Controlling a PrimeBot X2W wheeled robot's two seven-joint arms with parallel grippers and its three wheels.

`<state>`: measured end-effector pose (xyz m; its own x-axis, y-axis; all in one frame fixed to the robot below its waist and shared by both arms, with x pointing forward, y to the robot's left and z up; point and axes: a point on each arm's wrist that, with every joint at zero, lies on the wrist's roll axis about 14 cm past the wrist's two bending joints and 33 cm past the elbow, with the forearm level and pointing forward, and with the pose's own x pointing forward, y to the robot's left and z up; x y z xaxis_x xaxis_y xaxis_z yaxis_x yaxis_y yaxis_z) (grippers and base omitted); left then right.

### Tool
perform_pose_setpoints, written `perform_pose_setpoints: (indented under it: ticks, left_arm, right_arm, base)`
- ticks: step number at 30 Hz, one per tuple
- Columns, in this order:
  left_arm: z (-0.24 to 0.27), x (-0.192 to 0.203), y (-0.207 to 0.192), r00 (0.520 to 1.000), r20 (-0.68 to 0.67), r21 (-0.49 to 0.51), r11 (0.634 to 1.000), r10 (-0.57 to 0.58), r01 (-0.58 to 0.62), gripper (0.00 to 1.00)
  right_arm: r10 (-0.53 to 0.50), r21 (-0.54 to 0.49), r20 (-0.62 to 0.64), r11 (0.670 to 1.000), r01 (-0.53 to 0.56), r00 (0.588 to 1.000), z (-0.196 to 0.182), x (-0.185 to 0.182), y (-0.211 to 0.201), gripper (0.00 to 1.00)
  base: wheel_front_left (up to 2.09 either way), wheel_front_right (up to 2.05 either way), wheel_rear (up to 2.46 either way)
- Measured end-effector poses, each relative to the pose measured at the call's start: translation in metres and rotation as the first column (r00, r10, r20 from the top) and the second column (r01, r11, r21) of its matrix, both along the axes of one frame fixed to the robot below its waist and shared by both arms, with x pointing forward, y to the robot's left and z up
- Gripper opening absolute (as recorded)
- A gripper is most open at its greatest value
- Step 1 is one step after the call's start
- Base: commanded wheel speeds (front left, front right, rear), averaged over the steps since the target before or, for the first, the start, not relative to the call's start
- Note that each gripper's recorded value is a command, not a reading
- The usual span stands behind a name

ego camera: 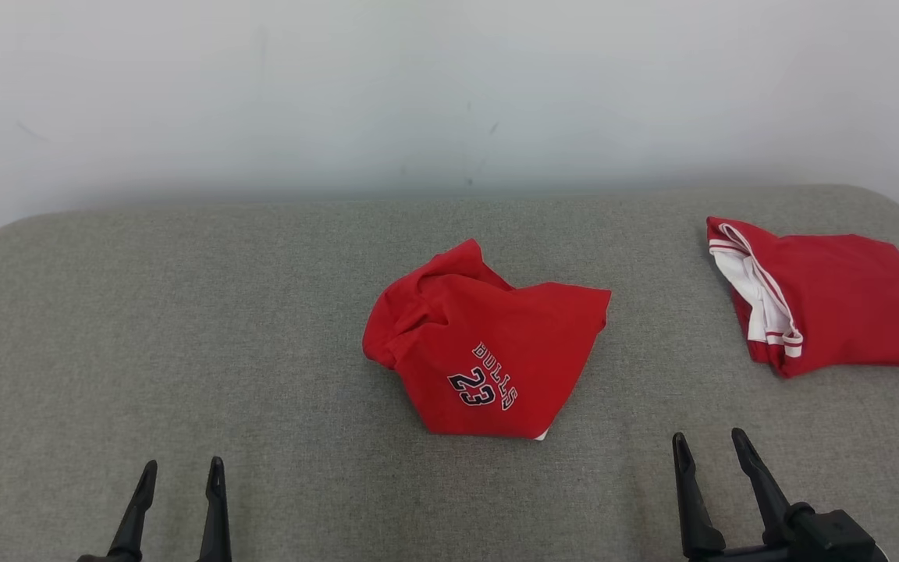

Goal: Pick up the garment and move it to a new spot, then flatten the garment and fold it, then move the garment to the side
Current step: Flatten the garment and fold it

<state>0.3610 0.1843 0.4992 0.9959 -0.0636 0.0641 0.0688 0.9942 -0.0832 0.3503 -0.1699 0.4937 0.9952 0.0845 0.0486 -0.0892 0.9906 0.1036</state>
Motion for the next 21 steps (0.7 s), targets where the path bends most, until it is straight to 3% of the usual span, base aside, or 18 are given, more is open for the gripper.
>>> perform_pose_setpoints:
  ticks: [21]
  left_arm:
    - [-0.0029, -0.0009, 0.0068, 1.0, -0.01, 0.009, 1.0, 0.014, -0.014, 1.0]
  right_arm:
    - [0.001, 0.0, -0.013, 1.0, -0.001, 1.0, -0.004, 0.0001, 0.0004, 1.0]
  base:
    - [0.0, 0.0, 0.0]
